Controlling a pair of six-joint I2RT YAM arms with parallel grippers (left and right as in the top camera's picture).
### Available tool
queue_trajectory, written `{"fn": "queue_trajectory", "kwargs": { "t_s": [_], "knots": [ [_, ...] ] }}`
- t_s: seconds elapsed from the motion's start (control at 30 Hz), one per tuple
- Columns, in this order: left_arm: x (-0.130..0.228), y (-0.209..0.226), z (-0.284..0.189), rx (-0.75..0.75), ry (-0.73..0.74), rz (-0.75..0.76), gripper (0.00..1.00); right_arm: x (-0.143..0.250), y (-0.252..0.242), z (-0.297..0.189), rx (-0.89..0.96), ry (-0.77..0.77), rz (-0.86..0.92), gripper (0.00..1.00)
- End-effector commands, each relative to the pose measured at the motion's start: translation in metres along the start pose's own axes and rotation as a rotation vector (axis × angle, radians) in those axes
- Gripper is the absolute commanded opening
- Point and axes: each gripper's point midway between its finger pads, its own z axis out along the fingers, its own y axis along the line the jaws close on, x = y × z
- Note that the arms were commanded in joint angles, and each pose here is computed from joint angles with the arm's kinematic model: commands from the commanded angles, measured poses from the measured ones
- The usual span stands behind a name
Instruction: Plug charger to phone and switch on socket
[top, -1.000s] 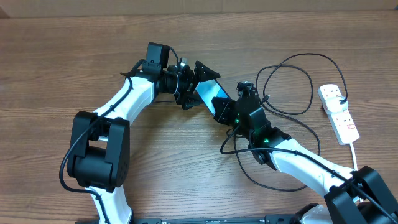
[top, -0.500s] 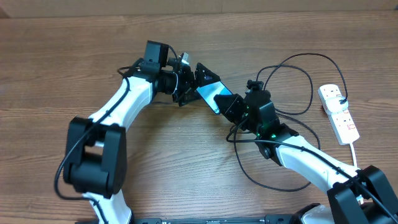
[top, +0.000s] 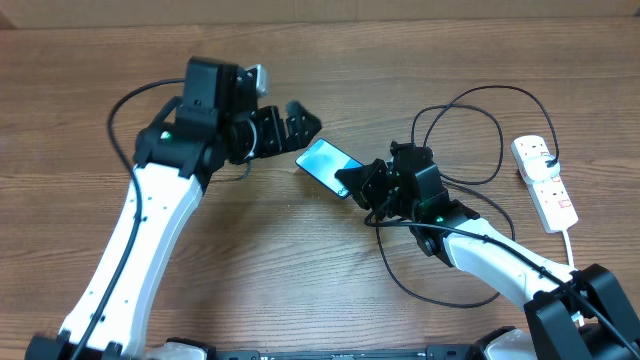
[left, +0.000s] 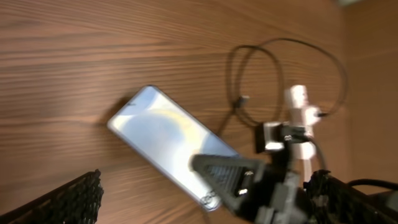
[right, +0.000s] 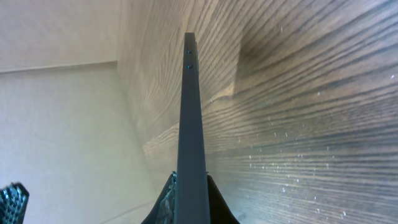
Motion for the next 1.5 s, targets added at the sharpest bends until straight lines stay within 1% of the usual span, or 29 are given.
{"fn": "queue_trajectory", "kwargs": {
  "t_s": [0.0,0.1,0.2,0.4,0.43,0.53,0.67,0.8,0.93,1.03,1.1,1.17,1.23,1.33,1.4,1.47],
  "knots": [
    [-0.011,0.012,-0.029,-0.128,-0.11,0.116,1.0,0.006,0.011,-0.001,-0.036,0.038,0.012,0.04],
    [-0.005,0.007,-0.047,-0.14,-0.126,0.212,1.0,0.008,0.012,-0.001,-0.039,0.051,0.013,0.04],
    [0.001,0.005,-0.058,-0.163,-0.139,0.261,1.0,0.009,0.012,-0.001,-0.039,0.055,0.013,0.04],
    [0.01,0.008,-0.093,-0.254,-0.208,0.299,1.0,0.01,0.011,-0.001,-0.039,0.057,0.016,0.04],
    [0.012,0.01,-0.099,-0.269,-0.22,0.294,1.0,0.01,0.011,-0.001,-0.036,0.06,0.03,0.04],
    [0.018,0.017,-0.118,-0.316,-0.256,0.261,1.0,0.014,0.01,0.0,-0.026,0.07,0.145,0.04],
    [0.029,0.027,-0.139,-0.367,-0.283,0.235,1.0,0.029,0.016,0.004,-0.033,0.103,0.265,0.04],
    [0.039,0.037,-0.162,-0.415,-0.327,0.186,1.0,0.046,0.036,0.008,-0.096,0.128,0.268,0.04],
    [0.05,0.042,-0.184,-0.427,-0.38,0.154,1.0,0.061,0.061,0.008,-0.185,0.154,0.26,0.04],
    [0.06,0.052,-0.199,-0.455,-0.425,0.071,1.0,0.07,0.077,0.006,-0.241,0.177,0.265,0.04],
    [0.069,0.063,-0.205,-0.47,-0.458,-0.04,1.0,0.075,0.083,0.005,-0.264,0.191,0.259,0.04],
    [0.08,0.067,-0.2,-0.437,-0.461,-0.146,1.0,0.078,0.084,0.005,-0.269,0.197,0.253,0.04],
    [0.091,0.07,-0.185,-0.395,-0.428,-0.226,1.0,0.079,0.083,0.005,-0.263,0.197,0.252,0.04],
    [0.108,0.074,-0.152,-0.331,-0.344,-0.388,1.0,0.079,0.08,0.006,-0.25,0.197,0.254,0.04],
    [0.116,0.068,-0.126,-0.249,-0.275,-0.472,1.0,0.079,0.079,0.006,-0.248,0.194,0.229,0.04],
    [0.116,0.057,-0.106,-0.156,-0.234,-0.522,1.0,0.081,0.079,0.006,-0.249,0.2,0.203,0.04]
  ]
}}
